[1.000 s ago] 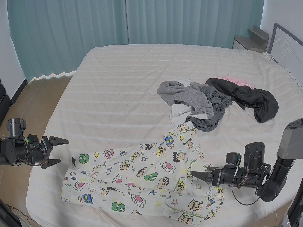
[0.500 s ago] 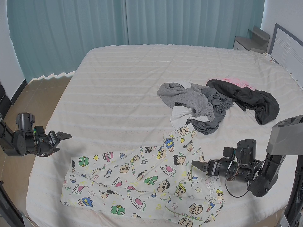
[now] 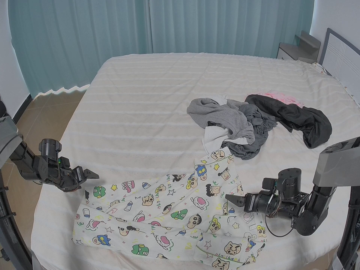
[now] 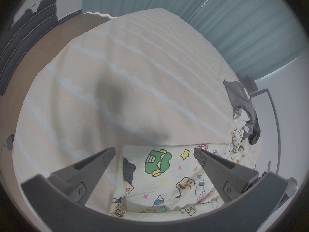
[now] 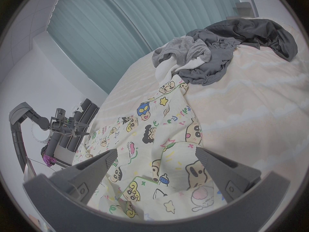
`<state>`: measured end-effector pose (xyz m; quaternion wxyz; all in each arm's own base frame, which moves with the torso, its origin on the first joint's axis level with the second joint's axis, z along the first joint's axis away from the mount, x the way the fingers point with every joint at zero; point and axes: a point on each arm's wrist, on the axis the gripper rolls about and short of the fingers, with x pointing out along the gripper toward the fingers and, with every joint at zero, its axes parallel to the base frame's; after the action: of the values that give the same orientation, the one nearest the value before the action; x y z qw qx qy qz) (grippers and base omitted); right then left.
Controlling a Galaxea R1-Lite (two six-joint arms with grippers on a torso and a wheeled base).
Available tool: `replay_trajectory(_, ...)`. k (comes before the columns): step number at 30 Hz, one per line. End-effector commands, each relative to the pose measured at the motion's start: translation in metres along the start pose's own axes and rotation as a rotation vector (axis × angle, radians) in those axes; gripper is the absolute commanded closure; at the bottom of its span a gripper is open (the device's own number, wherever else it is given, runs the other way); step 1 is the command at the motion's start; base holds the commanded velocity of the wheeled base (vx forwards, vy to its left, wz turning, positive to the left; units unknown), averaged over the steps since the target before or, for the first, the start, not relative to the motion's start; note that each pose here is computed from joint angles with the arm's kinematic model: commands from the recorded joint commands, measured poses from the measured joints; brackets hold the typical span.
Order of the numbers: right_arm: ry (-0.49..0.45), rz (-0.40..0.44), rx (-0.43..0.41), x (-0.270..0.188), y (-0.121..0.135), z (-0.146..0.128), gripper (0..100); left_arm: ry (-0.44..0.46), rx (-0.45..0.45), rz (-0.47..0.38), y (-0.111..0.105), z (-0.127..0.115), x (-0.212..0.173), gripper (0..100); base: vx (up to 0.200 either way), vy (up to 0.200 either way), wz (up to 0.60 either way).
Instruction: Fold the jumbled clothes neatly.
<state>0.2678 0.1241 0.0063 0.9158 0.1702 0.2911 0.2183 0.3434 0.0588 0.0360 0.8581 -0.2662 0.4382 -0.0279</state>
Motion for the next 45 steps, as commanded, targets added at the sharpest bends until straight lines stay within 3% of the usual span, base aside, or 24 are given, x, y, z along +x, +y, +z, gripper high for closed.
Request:
replay_trajectory(1,0.003,0.002,-0.001,0.000,0.000,-0.001,0,0.036,-0.004,0.021,0.006,-0.007,0.012,0,0.000,0.000,0.00)
replay_trajectory(16,0.020,0.005,-0.002,0.003,0.001,-0.005,0,0.100,0.021,0.015,-0.001,-0.020,0.033,0,0.000,0.000,0.00)
replay_trajectory(27,0.025,0.014,-0.009,0.006,0.004,-0.008,0,0.068,0.027,0.041,-0.003,-0.016,0.031,0,0.000,0.000,0.00)
replay_trajectory(28,0.023,0.015,-0.009,0.006,0.004,-0.007,0,0.068,0.028,0.041,-0.003,-0.016,0.031,100,0.000,0.000,0.00)
replay_trajectory(37,-0.011,0.019,-0.012,0.002,0.007,0.001,0,0.037,0.029,0.069,-0.003,-0.012,0.025,100,0.000,0.000,0.00)
replay_trajectory(41,-0.055,0.030,-0.017,0.011,0.011,0.019,0,0.001,0.037,0.084,-0.007,-0.006,0.017,100,0.000,0.000,0.00)
replay_trajectory(45,-0.042,-0.005,0.002,0.026,0.006,0.037,0,-0.028,0.037,0.074,-0.012,-0.001,0.010,100,0.000,0.000,0.00)
